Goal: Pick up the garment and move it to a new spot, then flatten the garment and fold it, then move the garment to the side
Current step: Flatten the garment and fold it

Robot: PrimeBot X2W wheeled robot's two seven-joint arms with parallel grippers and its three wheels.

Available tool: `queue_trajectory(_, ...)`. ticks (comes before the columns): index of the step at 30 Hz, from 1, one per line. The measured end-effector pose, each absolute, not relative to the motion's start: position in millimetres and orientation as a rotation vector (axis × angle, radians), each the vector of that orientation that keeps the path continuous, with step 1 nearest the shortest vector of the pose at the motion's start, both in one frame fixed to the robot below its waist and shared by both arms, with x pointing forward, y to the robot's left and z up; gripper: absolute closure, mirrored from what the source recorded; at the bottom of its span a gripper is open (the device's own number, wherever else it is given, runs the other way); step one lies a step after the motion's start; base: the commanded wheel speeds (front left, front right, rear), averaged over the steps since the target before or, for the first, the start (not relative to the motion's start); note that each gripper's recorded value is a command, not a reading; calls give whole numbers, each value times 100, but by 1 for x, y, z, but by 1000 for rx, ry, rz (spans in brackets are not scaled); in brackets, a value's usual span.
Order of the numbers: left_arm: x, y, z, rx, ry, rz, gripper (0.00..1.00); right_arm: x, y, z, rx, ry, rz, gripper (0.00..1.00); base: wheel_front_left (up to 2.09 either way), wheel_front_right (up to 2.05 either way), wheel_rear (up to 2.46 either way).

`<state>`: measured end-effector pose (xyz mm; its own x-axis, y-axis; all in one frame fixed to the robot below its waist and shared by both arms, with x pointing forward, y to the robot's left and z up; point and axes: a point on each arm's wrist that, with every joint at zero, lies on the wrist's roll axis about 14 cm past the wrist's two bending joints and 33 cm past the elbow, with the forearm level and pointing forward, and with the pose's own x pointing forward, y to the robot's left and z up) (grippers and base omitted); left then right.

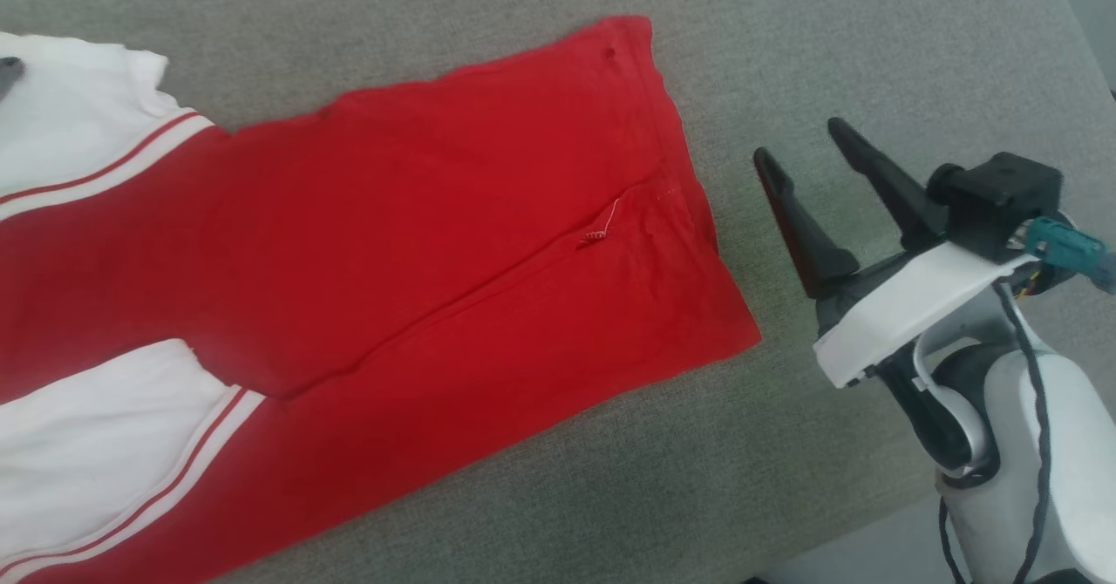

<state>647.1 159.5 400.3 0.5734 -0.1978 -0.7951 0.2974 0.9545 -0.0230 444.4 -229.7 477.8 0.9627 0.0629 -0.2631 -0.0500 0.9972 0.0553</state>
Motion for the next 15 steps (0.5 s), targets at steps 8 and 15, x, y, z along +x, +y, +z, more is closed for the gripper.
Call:
queue_trajectory(8, 644, 162, 369, 84, 1059, -246, 100, 449, -221, 453, 70, 383, 92, 0, 0, 0, 0)
queue_trajectory(15, 641, 156, 367, 50, 1096, -249, 100, 478, -213, 445, 44, 466, 145, 0, 0, 0, 0)
